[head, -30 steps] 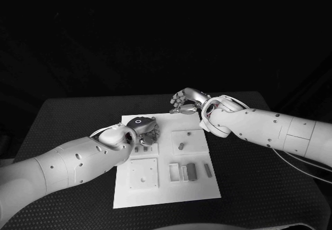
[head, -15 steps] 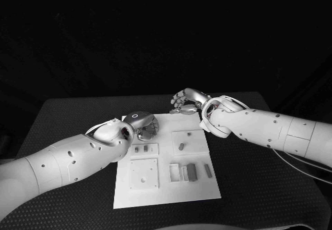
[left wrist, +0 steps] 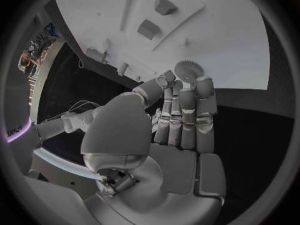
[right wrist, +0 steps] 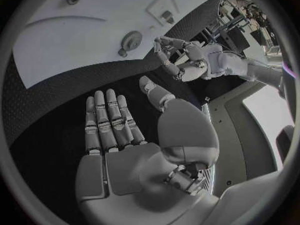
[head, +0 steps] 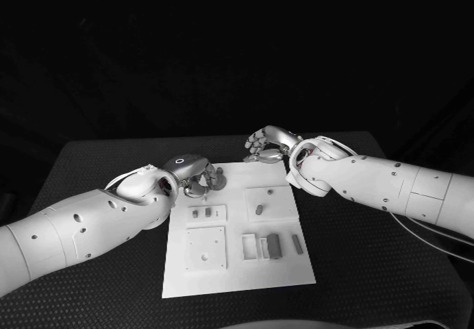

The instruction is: Assemble the parts on the task board

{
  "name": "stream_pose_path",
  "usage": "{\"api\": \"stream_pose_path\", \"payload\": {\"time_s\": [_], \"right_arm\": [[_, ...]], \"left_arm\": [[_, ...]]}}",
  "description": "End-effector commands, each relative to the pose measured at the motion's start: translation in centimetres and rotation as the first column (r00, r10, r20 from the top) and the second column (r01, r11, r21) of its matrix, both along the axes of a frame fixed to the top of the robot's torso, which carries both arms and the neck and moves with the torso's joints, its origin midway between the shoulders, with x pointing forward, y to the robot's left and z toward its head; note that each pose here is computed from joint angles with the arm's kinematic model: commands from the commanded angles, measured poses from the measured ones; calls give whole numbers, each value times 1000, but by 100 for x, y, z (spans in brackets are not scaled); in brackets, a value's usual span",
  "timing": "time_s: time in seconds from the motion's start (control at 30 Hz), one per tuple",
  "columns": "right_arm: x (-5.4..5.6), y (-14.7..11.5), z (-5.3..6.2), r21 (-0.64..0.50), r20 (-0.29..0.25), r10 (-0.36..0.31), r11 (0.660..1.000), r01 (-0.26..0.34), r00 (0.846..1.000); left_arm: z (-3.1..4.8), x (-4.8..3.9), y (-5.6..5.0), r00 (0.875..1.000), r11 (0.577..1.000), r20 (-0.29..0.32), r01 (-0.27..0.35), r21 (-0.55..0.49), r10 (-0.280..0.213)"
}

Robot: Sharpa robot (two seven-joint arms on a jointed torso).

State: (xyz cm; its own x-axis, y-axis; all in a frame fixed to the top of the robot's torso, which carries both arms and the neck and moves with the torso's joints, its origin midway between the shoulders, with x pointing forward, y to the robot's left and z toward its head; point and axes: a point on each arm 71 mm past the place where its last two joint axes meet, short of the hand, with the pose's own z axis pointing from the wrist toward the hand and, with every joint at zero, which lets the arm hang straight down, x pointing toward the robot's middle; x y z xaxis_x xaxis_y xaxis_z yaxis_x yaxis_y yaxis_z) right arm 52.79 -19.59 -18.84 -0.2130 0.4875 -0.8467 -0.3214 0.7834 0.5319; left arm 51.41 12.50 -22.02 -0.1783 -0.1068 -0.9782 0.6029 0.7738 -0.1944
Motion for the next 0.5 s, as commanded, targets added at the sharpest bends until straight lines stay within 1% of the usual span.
{"api": "stream_pose_path", "payload": {"time_s": [0.03,0.2,0.33,0.5], "right_arm": [[-1,-3,-3,-3,-4,9,1000,-9,1000],[1,-13,-5,-5,-5,7,1000,-7,1000],[0,-14,-4,-4,-4,7,1000,-7,1000],[-2,-16,-4,-5,-5,7,1000,-7,1000]], "left_arm": [[-8,-8,28,1000,1000,-22,-1,7,1],[-30,7,110,999,1000,-35,-19,23,19],[-44,0,135,999,999,-45,-21,33,22],[-75,9,180,998,998,-55,-29,48,32]]}}
